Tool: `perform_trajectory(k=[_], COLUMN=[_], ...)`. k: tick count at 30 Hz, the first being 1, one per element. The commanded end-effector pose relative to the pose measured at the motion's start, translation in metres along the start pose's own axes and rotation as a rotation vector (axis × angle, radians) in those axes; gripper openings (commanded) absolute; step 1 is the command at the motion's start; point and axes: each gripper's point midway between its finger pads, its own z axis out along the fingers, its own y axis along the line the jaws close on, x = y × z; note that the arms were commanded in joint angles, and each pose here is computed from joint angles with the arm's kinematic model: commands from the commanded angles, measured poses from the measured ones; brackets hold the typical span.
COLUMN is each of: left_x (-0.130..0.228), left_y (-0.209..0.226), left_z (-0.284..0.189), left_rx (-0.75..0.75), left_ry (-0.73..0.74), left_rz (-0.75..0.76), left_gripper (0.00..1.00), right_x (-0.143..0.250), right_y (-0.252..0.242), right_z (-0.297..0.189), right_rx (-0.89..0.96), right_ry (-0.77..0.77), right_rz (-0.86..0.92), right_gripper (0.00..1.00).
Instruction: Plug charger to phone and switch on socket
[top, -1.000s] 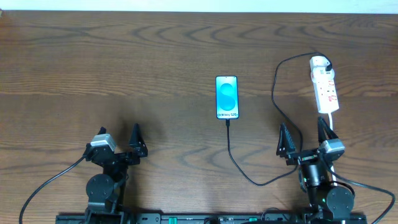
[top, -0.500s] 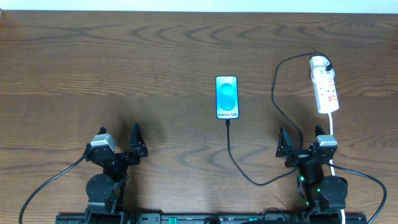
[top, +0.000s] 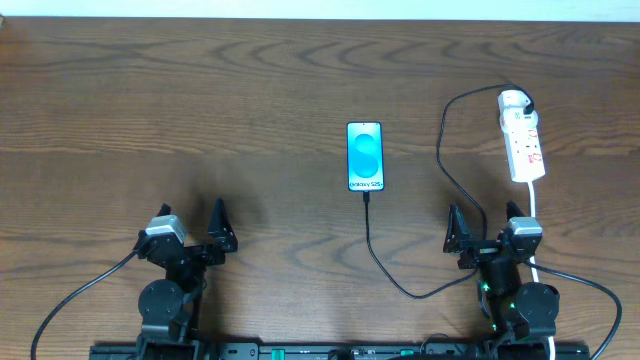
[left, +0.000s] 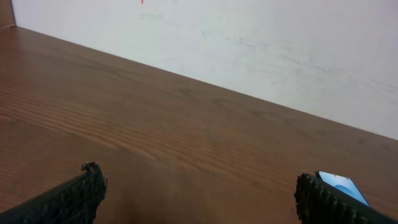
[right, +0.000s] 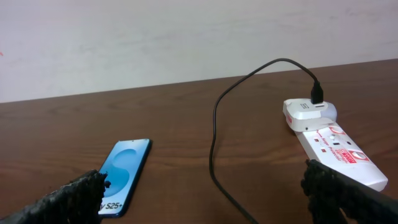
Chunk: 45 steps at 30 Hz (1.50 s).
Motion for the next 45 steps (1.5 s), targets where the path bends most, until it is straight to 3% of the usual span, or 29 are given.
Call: perform_trajectory(k=[1,45], left_x=[0.017,0.014], left_y=[0.007,0.019], left_z=[0.002,0.001], left_rx=[-0.029,-0.058], left_ry=[0.045,0.037], left_rz=[0.018,0.048], left_gripper=[0.99,0.99], right_x=[0.001,0.001], right_y=[0.001,0.001], right_z=[0.000,0.000], right_rx=[-0.007,-0.007], right_ry=[0.001,0.001], right_rz=[0.009,0.009], right_gripper=[0.99,0.99])
